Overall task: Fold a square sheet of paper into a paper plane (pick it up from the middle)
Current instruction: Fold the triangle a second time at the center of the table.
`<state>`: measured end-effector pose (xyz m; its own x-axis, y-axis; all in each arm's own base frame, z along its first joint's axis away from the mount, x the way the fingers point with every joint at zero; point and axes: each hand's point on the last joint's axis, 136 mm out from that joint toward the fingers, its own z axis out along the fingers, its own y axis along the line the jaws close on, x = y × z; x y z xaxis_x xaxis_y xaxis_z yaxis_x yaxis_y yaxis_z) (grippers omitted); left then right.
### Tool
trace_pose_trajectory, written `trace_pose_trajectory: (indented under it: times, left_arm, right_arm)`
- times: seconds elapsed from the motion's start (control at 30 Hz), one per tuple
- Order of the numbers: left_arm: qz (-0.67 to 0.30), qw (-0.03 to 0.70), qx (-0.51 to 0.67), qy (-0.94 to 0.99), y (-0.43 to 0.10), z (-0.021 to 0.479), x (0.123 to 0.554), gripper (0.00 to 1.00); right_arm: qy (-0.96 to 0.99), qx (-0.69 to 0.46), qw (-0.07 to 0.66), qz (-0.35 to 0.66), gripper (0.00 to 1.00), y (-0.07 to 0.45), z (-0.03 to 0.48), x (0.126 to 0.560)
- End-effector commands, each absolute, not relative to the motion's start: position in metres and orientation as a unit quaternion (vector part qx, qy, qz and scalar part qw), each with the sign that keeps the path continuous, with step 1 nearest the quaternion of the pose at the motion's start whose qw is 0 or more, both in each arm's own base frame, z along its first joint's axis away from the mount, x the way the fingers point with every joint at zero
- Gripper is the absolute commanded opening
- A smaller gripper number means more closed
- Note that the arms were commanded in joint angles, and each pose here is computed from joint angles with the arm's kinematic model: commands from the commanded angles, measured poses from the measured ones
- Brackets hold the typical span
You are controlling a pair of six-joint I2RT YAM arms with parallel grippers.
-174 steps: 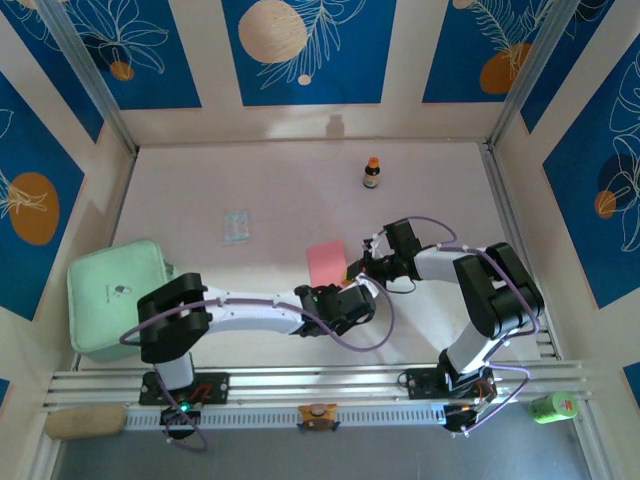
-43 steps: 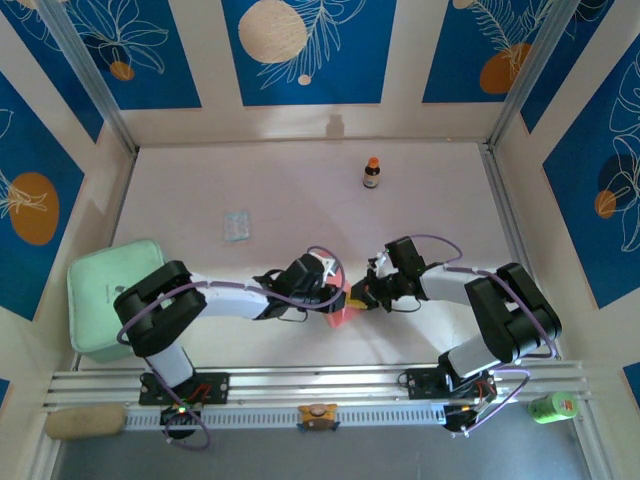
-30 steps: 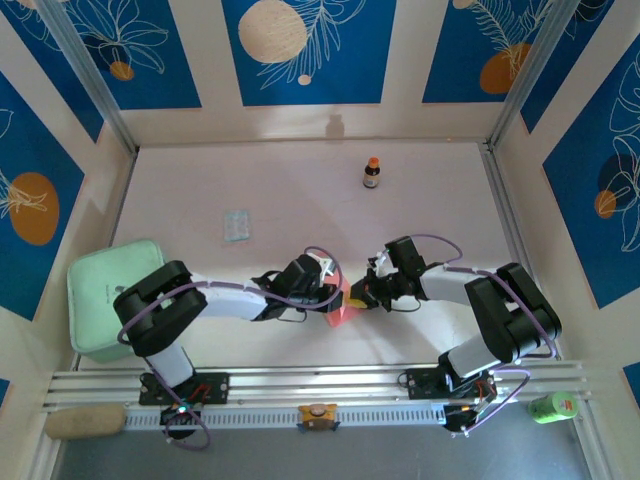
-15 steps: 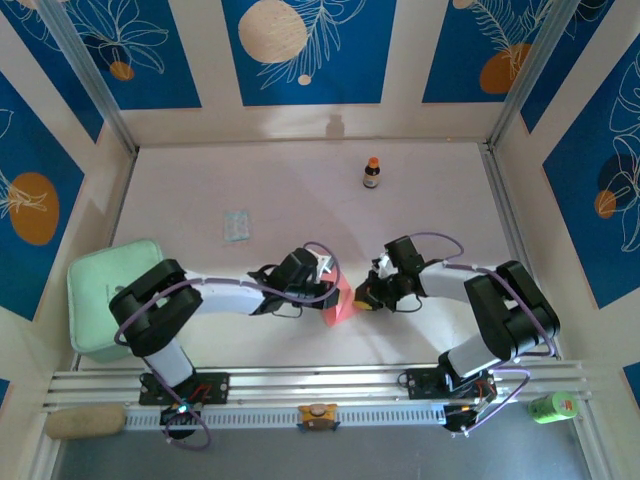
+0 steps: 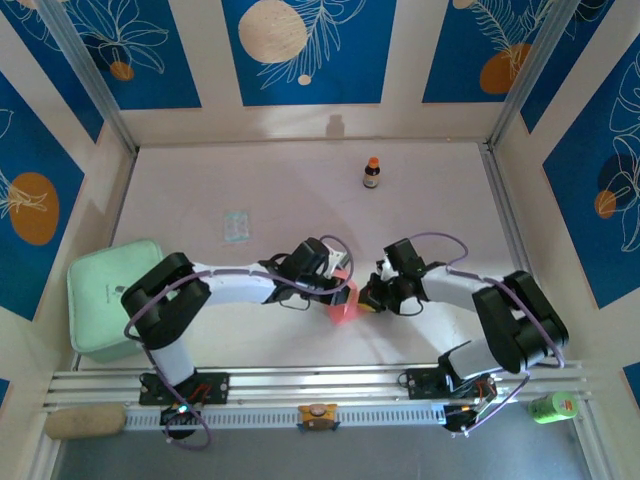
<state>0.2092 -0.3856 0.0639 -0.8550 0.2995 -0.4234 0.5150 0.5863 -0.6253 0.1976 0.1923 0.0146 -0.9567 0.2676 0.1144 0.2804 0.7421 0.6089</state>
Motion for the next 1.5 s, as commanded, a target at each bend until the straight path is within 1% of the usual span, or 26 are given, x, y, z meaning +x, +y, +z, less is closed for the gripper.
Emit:
trace_pose_trajectory:
  times: [0.0,0.2,0.4,0.6,0.77,0.9,1.03,1.23,1.33,1.47]
  left_arm:
    - [-0.398,0.119,0.253,0.874,-0.393,0.064,0.209,0.01]
    - [-0.399,0.103,0.269,0.870,-0.399,0.063,0.207,0.01]
    - [-0.381,0.100,0.279,0.875,-0.388,0.064,0.202,0.01]
    - [-0.385,0.105,0.266,0.877,-0.388,0.062,0.204,0.00]
    - [-0.385,0.108,0.259,0.879,-0.387,0.063,0.206,0.01]
    - [-0.372,0.106,0.251,0.888,-0.379,0.056,0.206,0.00]
    - [-0.370,0.107,0.243,0.890,-0.375,0.054,0.206,0.00]
    - [-0.373,0.109,0.240,0.890,-0.374,0.057,0.206,0.01]
    - [-0.381,0.112,0.237,0.887,-0.374,0.059,0.205,0.04]
    - [-0.385,0.109,0.236,0.885,-0.376,0.058,0.205,0.04]
  right_arm:
    - [-0.933,-0.183,0.013,-0.310,0.00,0.182,0.012,0.185]
    - [-0.924,-0.178,0.001,-0.339,0.00,0.186,0.023,0.183]
    - [-0.916,-0.153,-0.014,-0.372,0.00,0.189,0.034,0.201]
    - [-0.910,-0.132,-0.004,-0.393,0.00,0.201,0.033,0.215]
    - [-0.917,-0.146,0.014,-0.371,0.00,0.197,0.016,0.208]
    - [-0.922,-0.165,0.025,-0.349,0.00,0.190,0.009,0.193]
    - [-0.920,-0.172,0.031,-0.350,0.00,0.192,0.009,0.184]
    - [-0.921,-0.165,0.039,-0.350,0.00,0.198,0.012,0.181]
    - [-0.923,-0.164,0.031,-0.347,0.00,0.197,0.014,0.183]
    - [-0.919,-0.156,0.021,-0.362,0.00,0.201,0.021,0.186]
